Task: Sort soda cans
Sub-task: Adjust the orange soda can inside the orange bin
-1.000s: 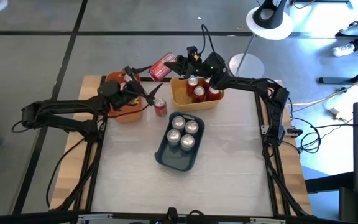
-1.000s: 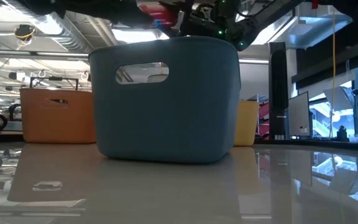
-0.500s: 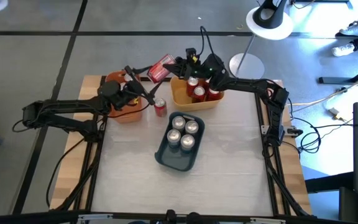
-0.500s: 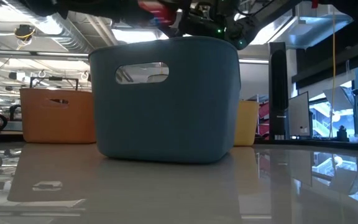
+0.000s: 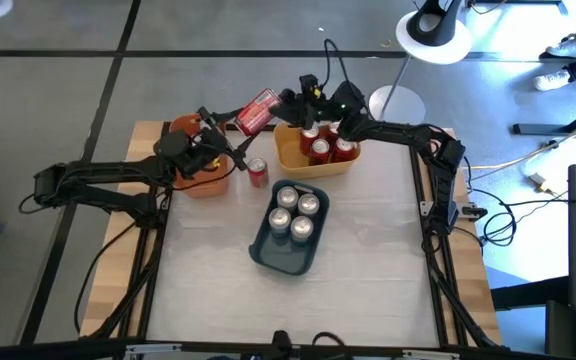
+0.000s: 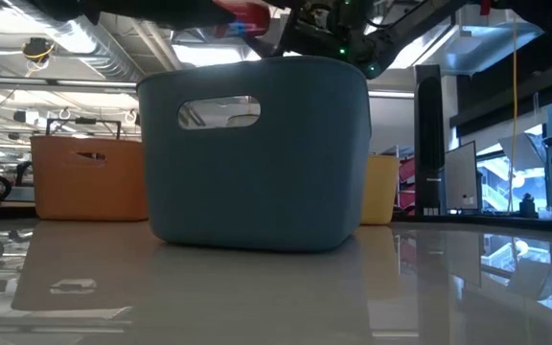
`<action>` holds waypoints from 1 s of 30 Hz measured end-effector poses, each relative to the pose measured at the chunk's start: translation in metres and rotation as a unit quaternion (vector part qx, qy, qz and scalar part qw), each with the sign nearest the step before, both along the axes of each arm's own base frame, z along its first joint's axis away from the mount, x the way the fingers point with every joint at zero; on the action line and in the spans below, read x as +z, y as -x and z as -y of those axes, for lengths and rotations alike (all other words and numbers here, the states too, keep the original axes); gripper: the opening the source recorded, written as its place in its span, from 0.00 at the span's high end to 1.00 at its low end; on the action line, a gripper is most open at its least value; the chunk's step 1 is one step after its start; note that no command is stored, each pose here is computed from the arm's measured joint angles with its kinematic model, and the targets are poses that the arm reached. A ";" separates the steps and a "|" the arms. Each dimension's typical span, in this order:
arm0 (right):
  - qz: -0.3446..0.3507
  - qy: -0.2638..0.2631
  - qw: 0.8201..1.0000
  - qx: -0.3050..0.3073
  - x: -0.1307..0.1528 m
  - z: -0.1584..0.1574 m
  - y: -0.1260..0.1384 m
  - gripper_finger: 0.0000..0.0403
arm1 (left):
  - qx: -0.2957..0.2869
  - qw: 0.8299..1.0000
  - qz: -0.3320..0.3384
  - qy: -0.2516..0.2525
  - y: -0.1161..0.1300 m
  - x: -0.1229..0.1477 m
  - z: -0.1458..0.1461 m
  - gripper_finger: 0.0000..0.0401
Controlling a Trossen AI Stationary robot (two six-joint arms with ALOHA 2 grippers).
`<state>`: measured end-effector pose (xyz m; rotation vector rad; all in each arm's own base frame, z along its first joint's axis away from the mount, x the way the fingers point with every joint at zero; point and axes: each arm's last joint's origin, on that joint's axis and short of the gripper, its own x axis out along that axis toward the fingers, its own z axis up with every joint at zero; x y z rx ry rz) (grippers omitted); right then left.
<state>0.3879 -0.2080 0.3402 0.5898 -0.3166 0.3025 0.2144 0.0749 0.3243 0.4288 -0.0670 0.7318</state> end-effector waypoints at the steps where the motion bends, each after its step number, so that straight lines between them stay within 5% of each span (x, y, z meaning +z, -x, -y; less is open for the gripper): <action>1: 0.001 0.009 1.000 0.006 0.002 0.005 0.004 0.05 | -0.002 1.000 0.008 0.006 0.002 0.002 0.001 0.27; 10: 0.021 0.069 0.997 0.006 0.025 0.035 0.042 0.06 | 0.055 0.994 -0.029 0.089 0.027 0.024 0.004 0.27; 16: 0.000 0.090 0.995 0.035 0.024 0.046 0.053 0.06 | 0.069 0.968 -0.101 0.218 0.043 0.049 0.009 0.27; 22: -0.014 0.119 0.989 0.084 0.022 0.038 0.049 0.06 | 0.142 0.899 -0.160 0.383 0.068 0.065 0.014 0.27; 30: -0.034 0.138 0.983 0.119 0.016 0.028 0.040 0.05 | 0.180 0.786 -0.259 0.531 0.080 0.042 0.013 0.27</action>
